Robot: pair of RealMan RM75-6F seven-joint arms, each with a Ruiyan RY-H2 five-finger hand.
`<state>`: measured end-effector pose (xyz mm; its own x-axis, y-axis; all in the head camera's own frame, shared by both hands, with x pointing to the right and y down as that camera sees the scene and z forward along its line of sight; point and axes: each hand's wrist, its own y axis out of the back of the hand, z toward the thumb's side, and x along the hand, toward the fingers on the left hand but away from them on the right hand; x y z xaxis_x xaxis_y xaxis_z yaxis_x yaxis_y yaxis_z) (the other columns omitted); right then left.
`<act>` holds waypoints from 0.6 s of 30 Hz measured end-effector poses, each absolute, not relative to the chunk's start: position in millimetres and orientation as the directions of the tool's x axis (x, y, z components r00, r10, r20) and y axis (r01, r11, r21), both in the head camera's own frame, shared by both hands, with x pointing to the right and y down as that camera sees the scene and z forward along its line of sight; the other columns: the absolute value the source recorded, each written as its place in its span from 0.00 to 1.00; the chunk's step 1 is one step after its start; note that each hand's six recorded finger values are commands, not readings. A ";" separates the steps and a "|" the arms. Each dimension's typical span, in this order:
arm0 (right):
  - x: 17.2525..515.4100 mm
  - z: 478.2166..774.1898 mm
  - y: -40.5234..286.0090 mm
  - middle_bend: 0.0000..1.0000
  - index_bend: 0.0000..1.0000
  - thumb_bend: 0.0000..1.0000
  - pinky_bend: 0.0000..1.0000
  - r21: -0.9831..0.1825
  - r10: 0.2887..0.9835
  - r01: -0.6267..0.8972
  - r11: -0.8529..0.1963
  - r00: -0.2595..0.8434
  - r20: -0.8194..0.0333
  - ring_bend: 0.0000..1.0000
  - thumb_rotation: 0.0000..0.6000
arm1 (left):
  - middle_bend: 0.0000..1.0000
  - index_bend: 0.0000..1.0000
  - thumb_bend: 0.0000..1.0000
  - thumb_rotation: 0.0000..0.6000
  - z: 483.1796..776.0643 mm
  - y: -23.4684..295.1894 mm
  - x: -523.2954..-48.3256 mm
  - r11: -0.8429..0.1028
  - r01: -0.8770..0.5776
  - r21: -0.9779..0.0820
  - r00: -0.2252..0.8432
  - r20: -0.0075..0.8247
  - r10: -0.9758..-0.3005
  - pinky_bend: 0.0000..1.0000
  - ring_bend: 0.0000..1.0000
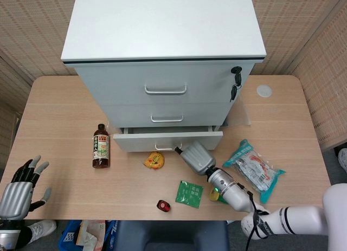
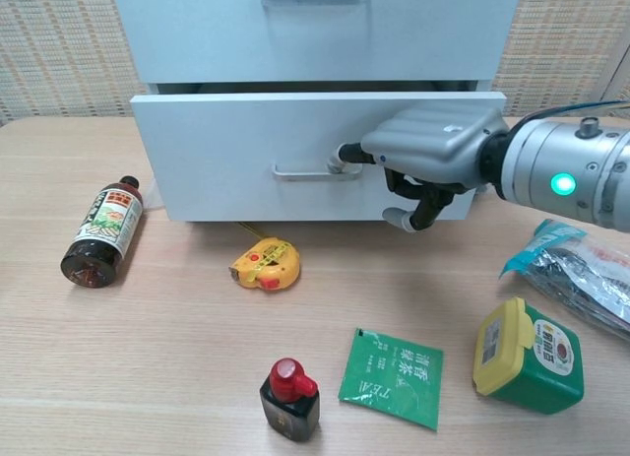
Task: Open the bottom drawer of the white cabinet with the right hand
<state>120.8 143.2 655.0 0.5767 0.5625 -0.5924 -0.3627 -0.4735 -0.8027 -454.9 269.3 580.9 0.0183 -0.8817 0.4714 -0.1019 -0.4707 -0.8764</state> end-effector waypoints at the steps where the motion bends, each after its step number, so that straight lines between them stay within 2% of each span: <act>1: 120.9 654.0 144.4 0.88 0.14 0.40 0.86 -0.803 0.562 -0.364 -0.471 0.578 -0.591 0.91 1.00 | 0.00 0.15 0.36 1.00 581.0 269.4 -454.8 -0.471 -0.102 -0.876 0.018 0.471 -0.882 0.12 0.04; 18: 120.4 633.6 175.5 0.88 0.14 0.40 0.86 -0.821 0.532 -0.391 -0.417 0.627 -0.569 0.91 1.00 | 0.00 0.15 0.36 1.00 583.7 272.0 -456.5 -0.476 -0.102 -0.873 0.015 0.477 -0.879 0.12 0.04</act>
<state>120.4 175.5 633.6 0.6273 0.5319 -0.5689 -0.3911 -0.4165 -0.8207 -456.5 272.0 583.7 0.0145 -0.8786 0.4774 -0.1021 -0.4762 -0.8734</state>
